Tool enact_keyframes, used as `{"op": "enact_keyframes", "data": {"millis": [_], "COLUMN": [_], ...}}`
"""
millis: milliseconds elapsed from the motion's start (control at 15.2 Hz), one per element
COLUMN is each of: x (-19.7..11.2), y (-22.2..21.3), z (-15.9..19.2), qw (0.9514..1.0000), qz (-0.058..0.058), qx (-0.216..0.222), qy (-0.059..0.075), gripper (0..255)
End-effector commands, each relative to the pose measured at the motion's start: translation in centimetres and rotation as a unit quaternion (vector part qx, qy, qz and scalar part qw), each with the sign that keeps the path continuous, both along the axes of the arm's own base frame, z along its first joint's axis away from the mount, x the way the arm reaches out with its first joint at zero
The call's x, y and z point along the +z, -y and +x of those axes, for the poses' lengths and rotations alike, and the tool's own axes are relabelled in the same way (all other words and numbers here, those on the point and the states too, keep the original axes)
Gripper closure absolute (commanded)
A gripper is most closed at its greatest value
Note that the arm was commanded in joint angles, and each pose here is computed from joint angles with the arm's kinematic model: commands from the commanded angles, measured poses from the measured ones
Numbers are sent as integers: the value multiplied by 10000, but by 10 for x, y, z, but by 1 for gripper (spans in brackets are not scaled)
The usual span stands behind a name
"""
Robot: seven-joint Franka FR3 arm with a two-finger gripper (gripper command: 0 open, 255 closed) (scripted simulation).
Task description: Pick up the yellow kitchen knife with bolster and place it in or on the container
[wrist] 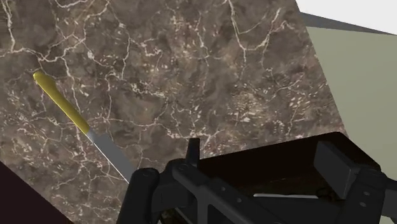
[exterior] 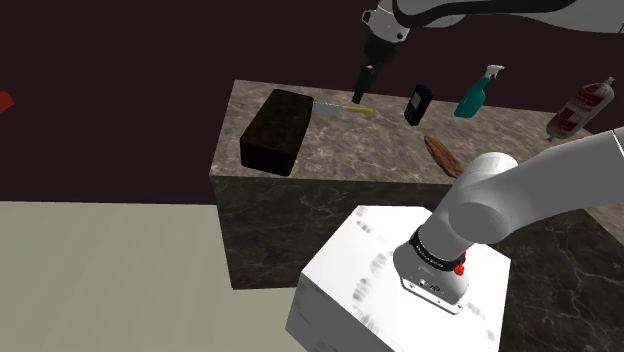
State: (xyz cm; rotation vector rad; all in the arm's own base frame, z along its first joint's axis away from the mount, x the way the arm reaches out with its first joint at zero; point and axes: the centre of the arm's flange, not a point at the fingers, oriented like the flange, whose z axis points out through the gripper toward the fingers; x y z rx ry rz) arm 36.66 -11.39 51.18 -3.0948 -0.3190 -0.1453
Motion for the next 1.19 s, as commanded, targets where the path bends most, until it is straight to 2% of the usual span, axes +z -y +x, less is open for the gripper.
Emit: {"op": "enact_keyframes", "data": {"millis": [0, 264, 528, 792, 1122], "x": [-15, -43, -69, -96, -128], "y": [19, 57, 93, 126, 162], "z": [10, 34, 62, 94, 138], "qw": [9996, 9970, 9918, 9841, 9710], "qz": [-29, -74, -118, -162, -216], "qx": [276, 775, 1273, 1768, 2379], "qy": [20, 47, 74, 101, 134], "gripper": [0, 0, 0, 0, 0]}}
